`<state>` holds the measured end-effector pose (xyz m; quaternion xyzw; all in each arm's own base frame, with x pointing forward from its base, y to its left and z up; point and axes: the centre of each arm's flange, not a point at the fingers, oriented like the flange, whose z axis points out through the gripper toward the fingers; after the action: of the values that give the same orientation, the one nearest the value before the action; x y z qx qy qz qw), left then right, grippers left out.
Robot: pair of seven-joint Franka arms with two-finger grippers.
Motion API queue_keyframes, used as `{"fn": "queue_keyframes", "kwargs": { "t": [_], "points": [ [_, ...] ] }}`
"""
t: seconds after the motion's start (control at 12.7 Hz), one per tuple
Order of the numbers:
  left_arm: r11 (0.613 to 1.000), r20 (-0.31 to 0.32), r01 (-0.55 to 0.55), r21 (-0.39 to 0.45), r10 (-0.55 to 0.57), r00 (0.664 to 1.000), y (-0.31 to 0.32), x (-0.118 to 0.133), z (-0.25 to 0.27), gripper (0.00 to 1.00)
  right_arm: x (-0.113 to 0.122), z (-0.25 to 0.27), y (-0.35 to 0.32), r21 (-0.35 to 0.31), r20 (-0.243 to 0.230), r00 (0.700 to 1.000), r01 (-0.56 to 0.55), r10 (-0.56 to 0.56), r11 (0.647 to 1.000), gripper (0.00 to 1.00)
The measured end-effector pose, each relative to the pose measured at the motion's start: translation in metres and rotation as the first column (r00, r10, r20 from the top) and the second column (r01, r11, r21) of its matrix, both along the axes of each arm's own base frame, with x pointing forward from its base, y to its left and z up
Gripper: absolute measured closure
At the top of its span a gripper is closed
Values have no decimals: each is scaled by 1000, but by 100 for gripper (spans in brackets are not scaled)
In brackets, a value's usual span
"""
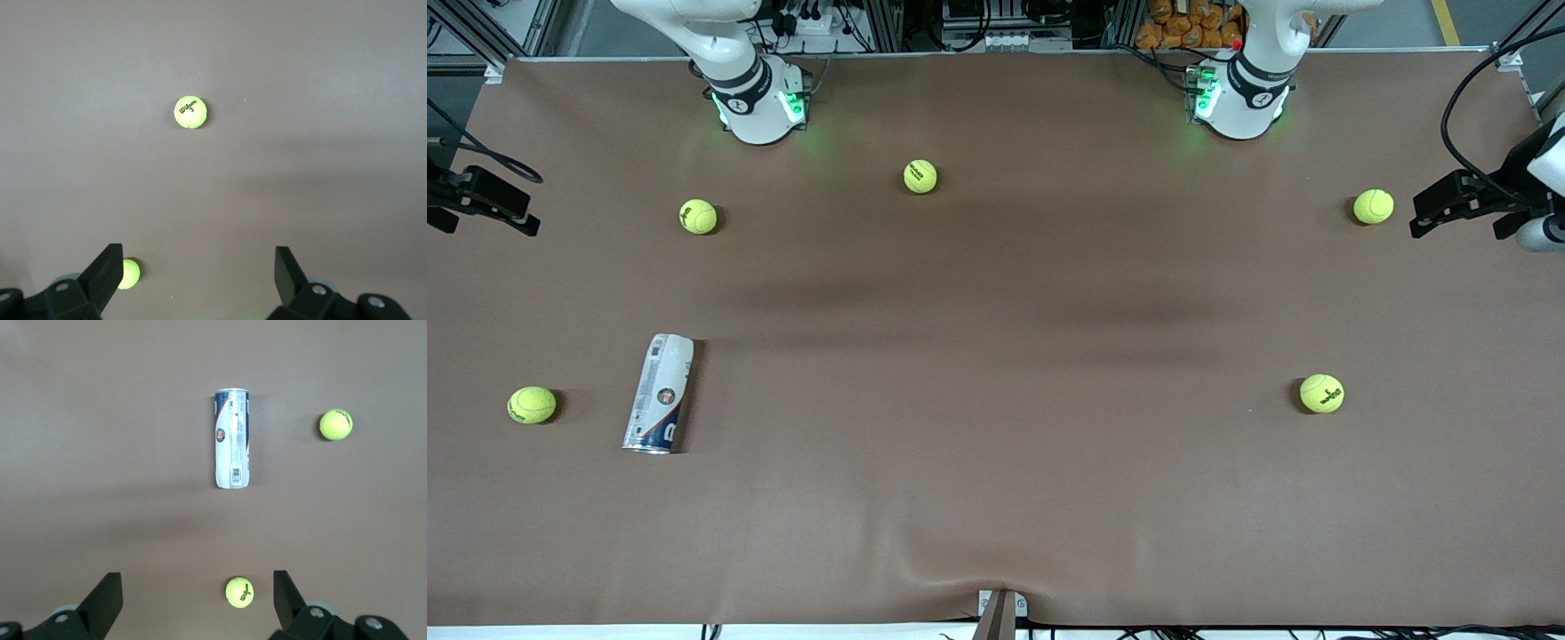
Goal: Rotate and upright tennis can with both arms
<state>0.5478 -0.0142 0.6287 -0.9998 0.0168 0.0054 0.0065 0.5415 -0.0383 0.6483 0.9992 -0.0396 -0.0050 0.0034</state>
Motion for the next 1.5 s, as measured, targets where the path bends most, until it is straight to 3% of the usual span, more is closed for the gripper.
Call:
{"fn": "queue_keyframes", "kwargs": {
  "t": [0.55, 0.87, 1.18, 1.5],
  "points": [
    [1000, -1, 1, 0, -1, 1000, 0, 0, 0, 0, -1, 0, 1, 0, -3, 1000, 4, -4, 1000, 0],
    [1000, -3, -3, 0, 3, 1000, 2, 0, -1, 0, 5, -19, 0, 3, -49, 999, 5, -5, 1000, 0],
    [1000, -8, -4, 0, 4, 1000, 2, 0, -3, 0, 49, -115, -7, 12, -175, 984, 12, -10, 1000, 0],
    [1000, -9, -4, 0, 4, 1000, 2, 0, -4, 0, 98, -234, -14, 15, -209, 978, 15, -12, 1000, 0]
  ]
}}
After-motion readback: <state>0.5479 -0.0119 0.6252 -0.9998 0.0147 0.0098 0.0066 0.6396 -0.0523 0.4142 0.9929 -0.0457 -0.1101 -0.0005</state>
